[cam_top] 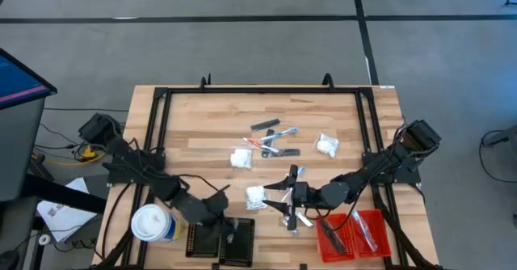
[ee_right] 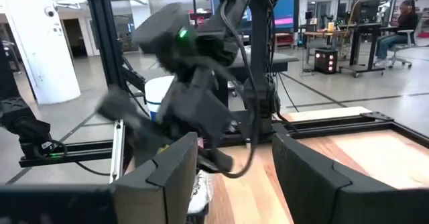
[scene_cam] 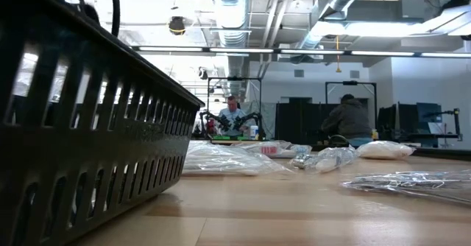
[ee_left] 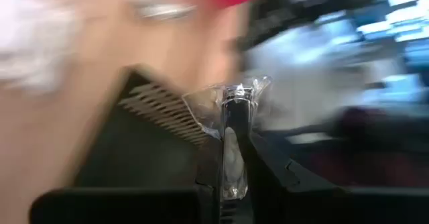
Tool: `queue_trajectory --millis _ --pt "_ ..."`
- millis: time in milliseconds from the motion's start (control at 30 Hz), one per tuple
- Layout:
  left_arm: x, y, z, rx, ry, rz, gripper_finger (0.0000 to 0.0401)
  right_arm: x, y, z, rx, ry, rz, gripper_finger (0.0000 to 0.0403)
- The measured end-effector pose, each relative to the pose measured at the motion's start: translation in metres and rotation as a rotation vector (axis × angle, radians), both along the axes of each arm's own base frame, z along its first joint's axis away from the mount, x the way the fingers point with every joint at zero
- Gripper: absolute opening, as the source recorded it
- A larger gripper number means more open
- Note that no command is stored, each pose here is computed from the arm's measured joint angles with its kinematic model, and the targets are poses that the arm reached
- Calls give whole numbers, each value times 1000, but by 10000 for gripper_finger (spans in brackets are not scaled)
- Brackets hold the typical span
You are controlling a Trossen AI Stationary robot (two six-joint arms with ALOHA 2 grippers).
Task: Pick & Place Travel size toiletries
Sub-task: Put the nail cutter into the right black bin
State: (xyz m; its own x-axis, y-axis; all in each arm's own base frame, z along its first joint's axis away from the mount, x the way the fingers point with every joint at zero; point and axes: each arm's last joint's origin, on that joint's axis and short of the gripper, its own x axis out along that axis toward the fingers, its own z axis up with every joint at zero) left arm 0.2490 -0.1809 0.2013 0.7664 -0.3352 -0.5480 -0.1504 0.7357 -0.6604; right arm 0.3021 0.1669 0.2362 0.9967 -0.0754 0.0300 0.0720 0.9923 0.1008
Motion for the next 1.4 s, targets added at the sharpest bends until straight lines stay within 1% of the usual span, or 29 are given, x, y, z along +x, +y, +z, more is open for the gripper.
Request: queue_trajectory --millis 100,167,300,400,533,833,1100,1267,1400 --pt "9 -4 0 133 154 52 36 0 1 0 -1 2 2 183" --pt "19 -9 0 181 241 61 36 0 1 -1 -4 7 2 180" --pt "36 -24 -4 223 391 -1 36 0 -1 -2 -1 19 -2 176" --pt "46 -31 -10 253 463 -43 36 2 -3 -4 12 32 -8 173" --pt "53 -37 -12 263 456 -70 36 2 -4 -6 30 47 -15 171" --pt "58 -29 -12 257 469 -64 46 2 -4 -7 24 58 -14 173" --pt "60 -26 -11 271 458 -79 94 2 -4 -8 19 66 -14 171" --pt "58 -28 -11 254 469 -109 126 2 -4 -10 14 84 -14 167" --pt "58 -28 -11 253 468 -111 146 2 -4 -10 15 84 -15 166"
